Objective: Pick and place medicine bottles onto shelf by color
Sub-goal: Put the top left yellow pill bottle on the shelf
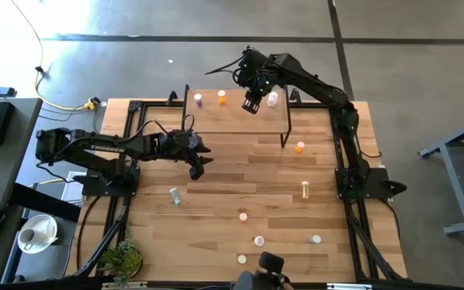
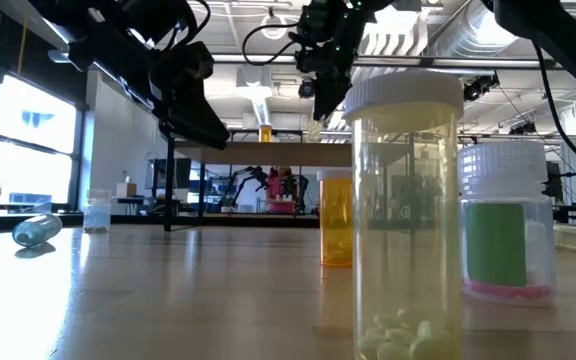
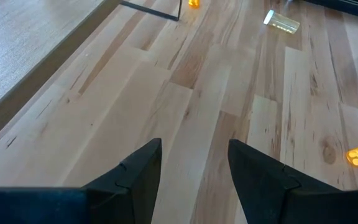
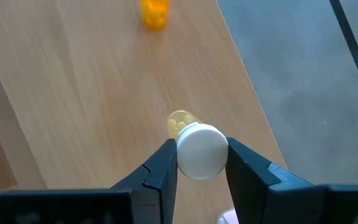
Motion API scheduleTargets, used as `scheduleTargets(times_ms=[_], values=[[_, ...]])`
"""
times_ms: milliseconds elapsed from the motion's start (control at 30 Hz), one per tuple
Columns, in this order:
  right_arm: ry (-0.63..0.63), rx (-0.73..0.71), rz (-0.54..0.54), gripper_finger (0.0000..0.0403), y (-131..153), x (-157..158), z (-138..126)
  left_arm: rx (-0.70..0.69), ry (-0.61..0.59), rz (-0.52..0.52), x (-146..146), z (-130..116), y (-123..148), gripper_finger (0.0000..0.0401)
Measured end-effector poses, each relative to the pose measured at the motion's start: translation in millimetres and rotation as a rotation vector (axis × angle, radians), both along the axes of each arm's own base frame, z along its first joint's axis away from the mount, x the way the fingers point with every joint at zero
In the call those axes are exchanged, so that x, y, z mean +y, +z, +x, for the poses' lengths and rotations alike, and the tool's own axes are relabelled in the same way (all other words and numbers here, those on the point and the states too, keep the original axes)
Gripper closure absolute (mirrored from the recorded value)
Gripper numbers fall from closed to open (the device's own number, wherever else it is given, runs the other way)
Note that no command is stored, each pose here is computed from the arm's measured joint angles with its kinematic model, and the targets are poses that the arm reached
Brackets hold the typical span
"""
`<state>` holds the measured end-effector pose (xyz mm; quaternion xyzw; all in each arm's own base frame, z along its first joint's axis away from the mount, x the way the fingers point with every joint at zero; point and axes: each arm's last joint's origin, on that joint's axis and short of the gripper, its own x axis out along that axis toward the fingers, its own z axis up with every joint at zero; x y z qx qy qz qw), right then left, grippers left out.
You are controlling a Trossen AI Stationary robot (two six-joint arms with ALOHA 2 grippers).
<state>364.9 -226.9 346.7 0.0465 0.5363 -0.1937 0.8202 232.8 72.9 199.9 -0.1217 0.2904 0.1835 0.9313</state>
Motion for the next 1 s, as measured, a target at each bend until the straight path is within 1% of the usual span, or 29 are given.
scheduleTargets(times_ms=[333,533,733,1000], values=[[0.049,0.062,0.006,0.0301,-14,-3,4,0.0,0.0,0.0,0,0,0,0.0226],[0.048,0.057,0.001,0.03,-13,-4,4,0.001,0.0,0.0,0,0,0,0.0226],[0.044,0.057,0.0,0.0283,-13,-7,2,0.001,0.001,0.001,0,0,0,0.0226],[0.041,0.062,0.003,0.028,-13,-6,2,0.004,0.003,0.001,0,0,0,0.0226]])
